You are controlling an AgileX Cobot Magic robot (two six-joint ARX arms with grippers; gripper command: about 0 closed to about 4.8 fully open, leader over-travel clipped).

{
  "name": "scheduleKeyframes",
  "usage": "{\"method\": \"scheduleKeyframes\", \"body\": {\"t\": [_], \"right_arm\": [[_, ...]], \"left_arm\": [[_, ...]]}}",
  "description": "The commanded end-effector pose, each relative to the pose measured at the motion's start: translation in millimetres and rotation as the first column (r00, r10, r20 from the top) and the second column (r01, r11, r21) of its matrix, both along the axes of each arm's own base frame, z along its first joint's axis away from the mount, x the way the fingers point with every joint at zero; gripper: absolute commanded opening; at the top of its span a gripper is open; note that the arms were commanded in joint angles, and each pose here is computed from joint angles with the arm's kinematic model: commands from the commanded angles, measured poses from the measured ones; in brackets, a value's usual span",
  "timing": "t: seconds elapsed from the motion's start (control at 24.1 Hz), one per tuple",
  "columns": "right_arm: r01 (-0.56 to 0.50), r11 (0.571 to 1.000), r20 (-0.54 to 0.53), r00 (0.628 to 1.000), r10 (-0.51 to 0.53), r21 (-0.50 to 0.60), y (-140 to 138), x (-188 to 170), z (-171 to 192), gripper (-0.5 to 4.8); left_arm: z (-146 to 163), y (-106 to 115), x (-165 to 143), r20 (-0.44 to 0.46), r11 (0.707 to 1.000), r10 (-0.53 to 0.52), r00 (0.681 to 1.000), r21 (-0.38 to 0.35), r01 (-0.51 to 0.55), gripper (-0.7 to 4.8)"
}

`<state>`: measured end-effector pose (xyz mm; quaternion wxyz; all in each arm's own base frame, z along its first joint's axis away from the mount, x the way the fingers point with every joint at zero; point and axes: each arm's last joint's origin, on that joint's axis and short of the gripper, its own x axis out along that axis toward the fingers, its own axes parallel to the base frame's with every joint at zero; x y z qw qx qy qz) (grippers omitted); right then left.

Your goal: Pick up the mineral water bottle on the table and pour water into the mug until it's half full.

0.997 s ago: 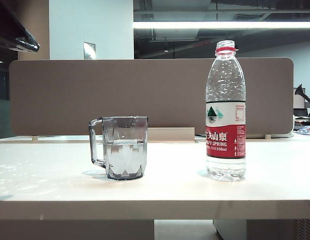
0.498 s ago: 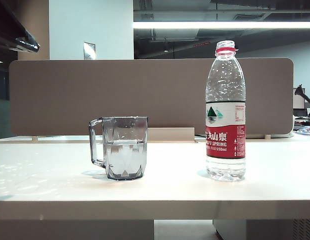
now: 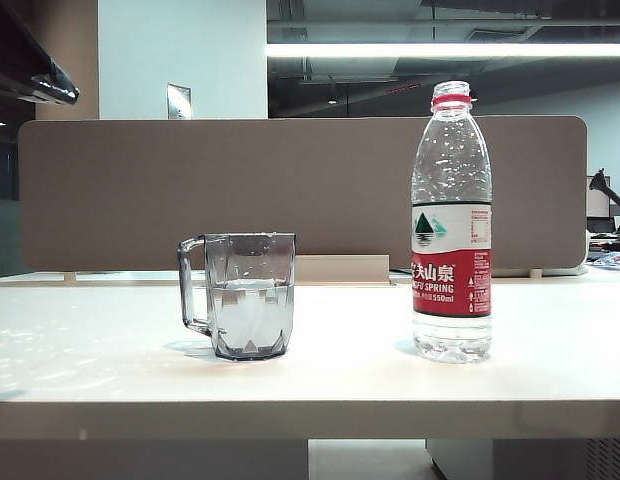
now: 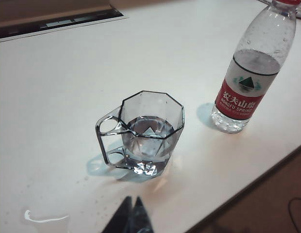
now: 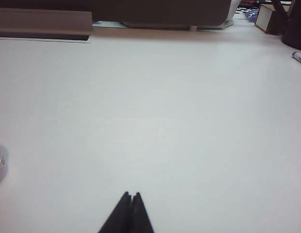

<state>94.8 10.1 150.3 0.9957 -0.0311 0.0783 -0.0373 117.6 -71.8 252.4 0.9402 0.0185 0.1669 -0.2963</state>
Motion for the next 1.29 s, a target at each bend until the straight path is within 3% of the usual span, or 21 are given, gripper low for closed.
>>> {"method": "scheduleKeyframes", "body": {"t": [0.04,0.46,0.66,0.91,1.29], "right_arm": [[0.005,1.0,0.01,1.0,-0.005,0.001,-0.1,0.3,-0.2,-0.01],[0.0,1.0,0.009,1.0,0.0,0.002,0.1,0.3,-0.3,0.0],[-0.135,0.988,-0.015,0.991,0.136,0.074,4.3,0.0,-2.8,-0.01],[-0.13,0.983,-0.012,0.991,0.133,0.132,4.4,0.0,-2.9,-0.01],[-0.129,0.983,-0.012,0.991,0.132,0.134,4.4,0.0,-2.9,0.0]], "left_arm": [[2.1,-0.3,-0.1,0.013,1.0,-0.006,1.0,-0.005,0.006,-0.04],[2.0,-0.3,0.0,0.012,1.0,-0.006,1.0,-0.004,0.006,-0.04],[2.1,-0.3,-0.1,0.013,1.0,-0.006,1.0,-0.005,0.006,-0.04],[2.0,-0.4,0.0,0.012,1.0,-0.006,1.0,-0.004,0.006,-0.04],[2.0,-0.3,-0.1,0.012,1.0,-0.006,1.0,-0.004,0.006,-0.04]]}}
